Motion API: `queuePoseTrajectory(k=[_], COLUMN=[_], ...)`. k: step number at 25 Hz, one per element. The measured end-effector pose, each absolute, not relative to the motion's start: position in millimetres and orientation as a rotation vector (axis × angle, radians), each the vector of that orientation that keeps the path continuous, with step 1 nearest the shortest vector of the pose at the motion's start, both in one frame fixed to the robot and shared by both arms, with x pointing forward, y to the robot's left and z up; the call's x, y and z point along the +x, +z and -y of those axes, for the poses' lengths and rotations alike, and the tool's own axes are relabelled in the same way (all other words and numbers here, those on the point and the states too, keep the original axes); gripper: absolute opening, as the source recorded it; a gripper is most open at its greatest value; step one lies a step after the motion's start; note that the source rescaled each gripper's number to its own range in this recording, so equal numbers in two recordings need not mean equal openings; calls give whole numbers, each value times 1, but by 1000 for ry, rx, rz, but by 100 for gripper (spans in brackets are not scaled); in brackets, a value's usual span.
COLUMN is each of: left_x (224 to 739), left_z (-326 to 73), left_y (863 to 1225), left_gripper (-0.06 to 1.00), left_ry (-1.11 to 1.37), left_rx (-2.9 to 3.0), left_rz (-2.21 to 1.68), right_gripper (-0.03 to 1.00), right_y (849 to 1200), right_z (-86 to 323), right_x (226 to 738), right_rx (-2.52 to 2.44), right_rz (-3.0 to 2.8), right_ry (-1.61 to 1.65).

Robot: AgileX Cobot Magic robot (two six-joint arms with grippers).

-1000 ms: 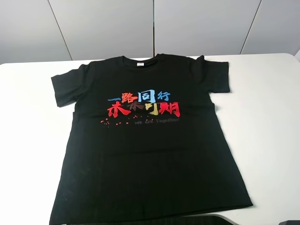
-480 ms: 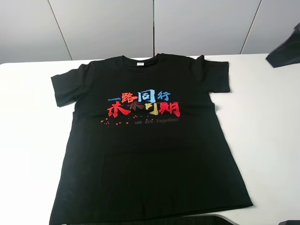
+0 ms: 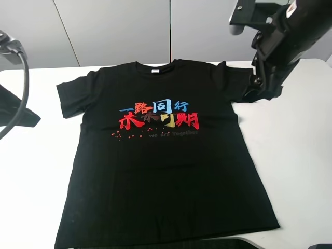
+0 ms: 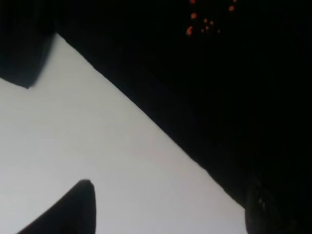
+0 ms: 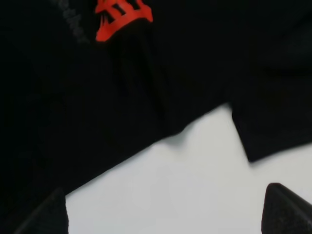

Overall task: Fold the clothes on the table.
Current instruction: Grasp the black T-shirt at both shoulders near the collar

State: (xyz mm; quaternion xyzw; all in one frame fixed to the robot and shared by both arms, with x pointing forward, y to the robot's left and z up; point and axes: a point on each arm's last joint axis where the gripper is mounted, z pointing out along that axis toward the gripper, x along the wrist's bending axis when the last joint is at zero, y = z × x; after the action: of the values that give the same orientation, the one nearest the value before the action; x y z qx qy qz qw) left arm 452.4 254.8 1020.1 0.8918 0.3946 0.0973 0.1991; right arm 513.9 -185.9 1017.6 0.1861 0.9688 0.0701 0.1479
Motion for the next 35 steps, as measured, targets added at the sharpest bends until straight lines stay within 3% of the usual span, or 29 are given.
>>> queuePoseTrajectory(k=[8, 17, 24, 35], left_x=[490, 547, 559, 572], left_z=[-212, -198, -199, -191], left_y=[996, 958, 907, 902], left_gripper=[100, 100, 100, 100], left_ry=[256, 301, 191, 340], left_rx=[2818, 3030, 3191, 3134], left_rz=[-721, -528, -376, -271], right_gripper=[86, 86, 86, 86], right_y=[963, 953, 930, 913], right_z=[178, 173, 169, 163], right_x=[536, 545, 557, 571], right_rx=[439, 364, 329, 317], right_rz=[-2886, -2851, -2893, -2930], right_ry=[75, 107, 70, 34])
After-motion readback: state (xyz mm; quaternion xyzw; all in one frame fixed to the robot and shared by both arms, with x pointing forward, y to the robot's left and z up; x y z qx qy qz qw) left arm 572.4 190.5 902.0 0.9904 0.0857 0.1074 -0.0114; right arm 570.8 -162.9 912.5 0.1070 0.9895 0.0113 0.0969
